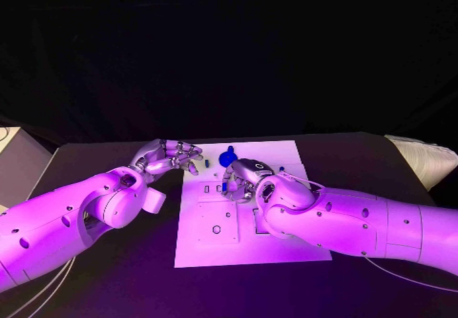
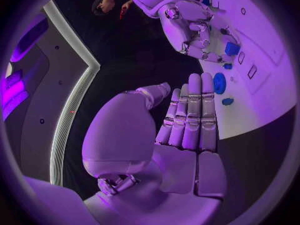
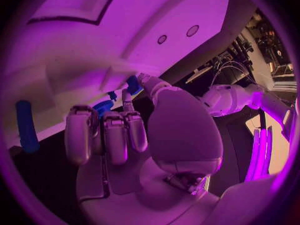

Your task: Assemble the parts on the task board

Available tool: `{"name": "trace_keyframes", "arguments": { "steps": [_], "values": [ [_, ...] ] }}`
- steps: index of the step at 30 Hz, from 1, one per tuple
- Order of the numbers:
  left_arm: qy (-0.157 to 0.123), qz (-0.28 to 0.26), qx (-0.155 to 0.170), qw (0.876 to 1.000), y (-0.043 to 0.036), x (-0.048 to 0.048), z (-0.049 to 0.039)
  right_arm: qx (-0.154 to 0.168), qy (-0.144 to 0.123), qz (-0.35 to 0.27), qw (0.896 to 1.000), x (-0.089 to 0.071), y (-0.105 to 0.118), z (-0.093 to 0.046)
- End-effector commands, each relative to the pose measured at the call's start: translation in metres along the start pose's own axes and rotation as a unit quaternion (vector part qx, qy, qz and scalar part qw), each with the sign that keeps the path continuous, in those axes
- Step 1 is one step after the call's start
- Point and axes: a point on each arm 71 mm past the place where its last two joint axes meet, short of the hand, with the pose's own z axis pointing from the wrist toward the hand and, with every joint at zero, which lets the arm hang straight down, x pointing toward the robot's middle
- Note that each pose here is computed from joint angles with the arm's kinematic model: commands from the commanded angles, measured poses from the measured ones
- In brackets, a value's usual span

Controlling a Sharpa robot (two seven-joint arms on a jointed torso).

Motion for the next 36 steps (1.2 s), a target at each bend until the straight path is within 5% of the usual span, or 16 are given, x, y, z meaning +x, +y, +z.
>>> {"name": "trace_keyframes", "arguments": {
  "steps": [1, 18, 26, 36],
  "values": [
    [0.01, -0.001, 0.002, 1.0, -0.0005, 0.0019, 0.0002, -0.013, 0.004, -0.001, 1.0, 0.001, 0.002, 0.0],
    [0.013, 0.026, -0.01, 1.0, 0.0025, 0.0029, 0.0016, -0.033, -0.029, 0.026, 0.999, -0.011, -0.009, -0.012],
    [0.002, 0.072, -0.059, 0.996, 0.0116, 0.0015, 0.0041, -0.083, -0.042, 0.093, 0.991, -0.039, -0.025, -0.021],
    [0.012, 0.148, -0.155, 0.977, 0.0249, 0.0079, 0.0128, -0.051, -0.047, 0.164, 0.984, -0.078, -0.059, -0.024]
  ]
}}
